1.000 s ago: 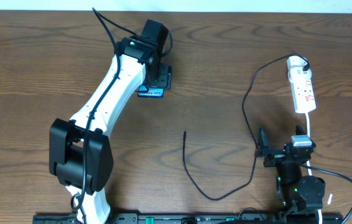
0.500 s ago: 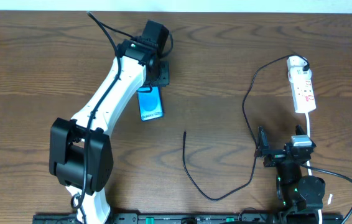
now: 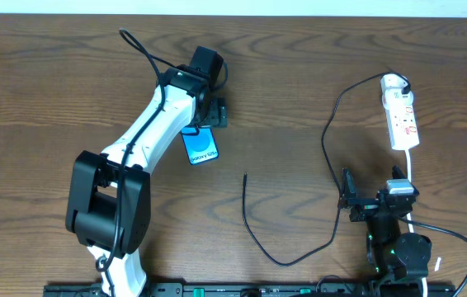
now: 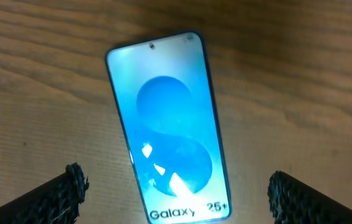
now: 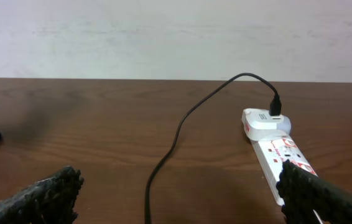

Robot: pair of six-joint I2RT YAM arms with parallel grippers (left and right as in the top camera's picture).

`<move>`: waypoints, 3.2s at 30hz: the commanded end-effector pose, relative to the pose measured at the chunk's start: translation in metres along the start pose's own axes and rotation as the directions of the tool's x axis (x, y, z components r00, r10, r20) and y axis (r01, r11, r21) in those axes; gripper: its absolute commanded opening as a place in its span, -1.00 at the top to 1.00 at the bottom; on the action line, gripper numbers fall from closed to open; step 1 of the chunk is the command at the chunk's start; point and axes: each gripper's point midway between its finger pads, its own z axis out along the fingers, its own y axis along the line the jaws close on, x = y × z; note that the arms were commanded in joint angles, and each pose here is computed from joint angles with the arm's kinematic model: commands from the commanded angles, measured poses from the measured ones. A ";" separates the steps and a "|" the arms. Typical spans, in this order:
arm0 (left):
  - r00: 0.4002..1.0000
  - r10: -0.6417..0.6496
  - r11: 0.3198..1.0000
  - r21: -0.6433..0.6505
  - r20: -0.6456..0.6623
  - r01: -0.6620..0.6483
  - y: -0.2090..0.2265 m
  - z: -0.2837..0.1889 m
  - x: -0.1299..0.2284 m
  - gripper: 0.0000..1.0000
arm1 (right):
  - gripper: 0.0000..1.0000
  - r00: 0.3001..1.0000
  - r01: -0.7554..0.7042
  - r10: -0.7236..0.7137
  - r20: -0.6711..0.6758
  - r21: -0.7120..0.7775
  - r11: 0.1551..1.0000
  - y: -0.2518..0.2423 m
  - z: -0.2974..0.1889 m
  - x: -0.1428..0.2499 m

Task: Plug charger to phone and switch on socket
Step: 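Lift the phone with the left gripper and tilt it upright, then move the right gripper toward the phone held by the left gripper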

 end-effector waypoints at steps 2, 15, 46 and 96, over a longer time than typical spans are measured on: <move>0.996 -0.088 0.995 -0.051 0.025 0.089 0.011 0.009 0.000 -0.89 | -0.99 1.000 -0.003 0.003 0.000 -0.002 1.000 0.001 0.000 0.000; 0.980 -0.194 0.978 -0.093 -0.051 0.189 0.019 0.061 0.011 -0.89 | -0.99 1.000 -0.003 0.003 0.000 -0.002 1.000 0.001 0.000 0.000; 0.961 -0.214 0.977 -0.025 -0.173 0.213 0.002 0.096 0.032 -0.89 | -0.99 0.999 -0.032 0.032 0.000 -0.012 0.999 0.002 0.000 0.000; 0.947 -0.220 0.975 -0.038 -0.233 0.217 0.004 0.093 0.046 -0.52 | -0.99 0.935 -0.273 0.167 -0.314 -0.334 0.902 0.070 0.036 -0.037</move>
